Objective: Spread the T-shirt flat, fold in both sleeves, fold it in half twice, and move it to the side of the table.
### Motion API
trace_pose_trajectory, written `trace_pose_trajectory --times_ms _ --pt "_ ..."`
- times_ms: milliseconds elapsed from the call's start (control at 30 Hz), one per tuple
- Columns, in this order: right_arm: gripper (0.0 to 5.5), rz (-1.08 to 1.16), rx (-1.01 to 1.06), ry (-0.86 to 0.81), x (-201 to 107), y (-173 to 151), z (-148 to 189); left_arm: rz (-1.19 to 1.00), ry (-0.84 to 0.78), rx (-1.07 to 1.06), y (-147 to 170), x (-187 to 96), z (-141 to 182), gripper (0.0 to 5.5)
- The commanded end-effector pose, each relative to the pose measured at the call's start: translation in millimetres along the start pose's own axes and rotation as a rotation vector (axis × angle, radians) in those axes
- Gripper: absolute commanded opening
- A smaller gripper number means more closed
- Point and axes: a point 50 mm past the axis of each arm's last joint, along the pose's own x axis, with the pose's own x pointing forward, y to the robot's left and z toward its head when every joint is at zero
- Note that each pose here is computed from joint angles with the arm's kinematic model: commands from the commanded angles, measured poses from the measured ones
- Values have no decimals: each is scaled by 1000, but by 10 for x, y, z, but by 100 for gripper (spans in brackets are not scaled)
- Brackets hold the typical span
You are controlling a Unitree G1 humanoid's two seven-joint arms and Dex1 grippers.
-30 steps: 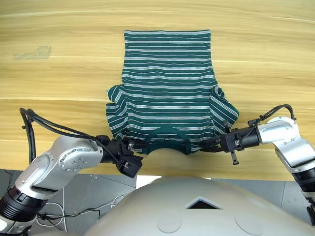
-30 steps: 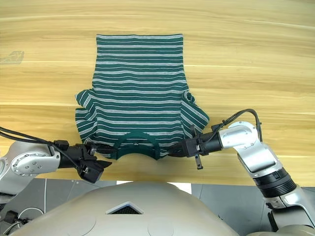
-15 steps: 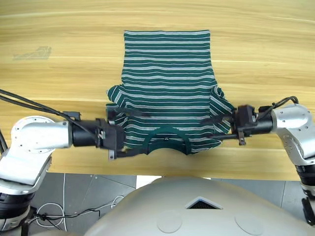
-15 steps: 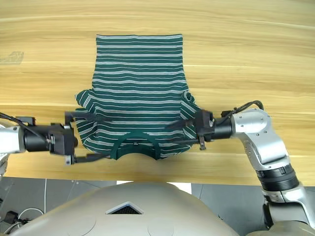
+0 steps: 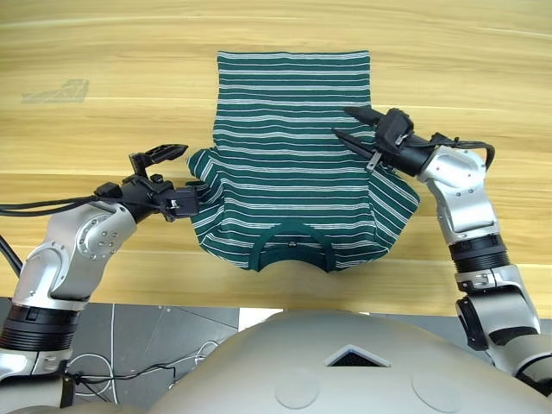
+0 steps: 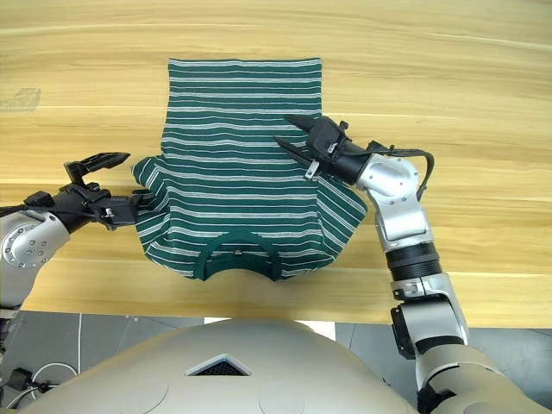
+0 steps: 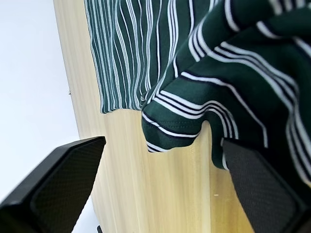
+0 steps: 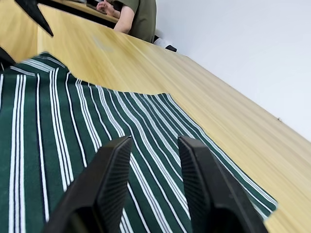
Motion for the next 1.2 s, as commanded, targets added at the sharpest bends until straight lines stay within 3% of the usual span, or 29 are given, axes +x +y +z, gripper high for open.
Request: trace_pose_trajectory --times_ms 33,233,533,733,967,1200 --pt "176 13 -75 28 71 16 -52 -5 15 8 -10 16 -38 443" --pt "176 109 -190 311 119 113 -530 -10 2 -27 -110 61 -23 443" --pt "176 -35 -344 506 29 -297 -737 -69 1 -53 -303 54 -53 443" --pt "176 -36 -350 512 -36 -251 -789 -79 5 -65 -390 52 -65 443" --pt "176 69 -330 410 -146 62 -665 -70 -4 -69 -414 81 -40 443" --pt "176 22 -376 378 -204 24 -481 -37 7 -50 -288 59 -56 443"
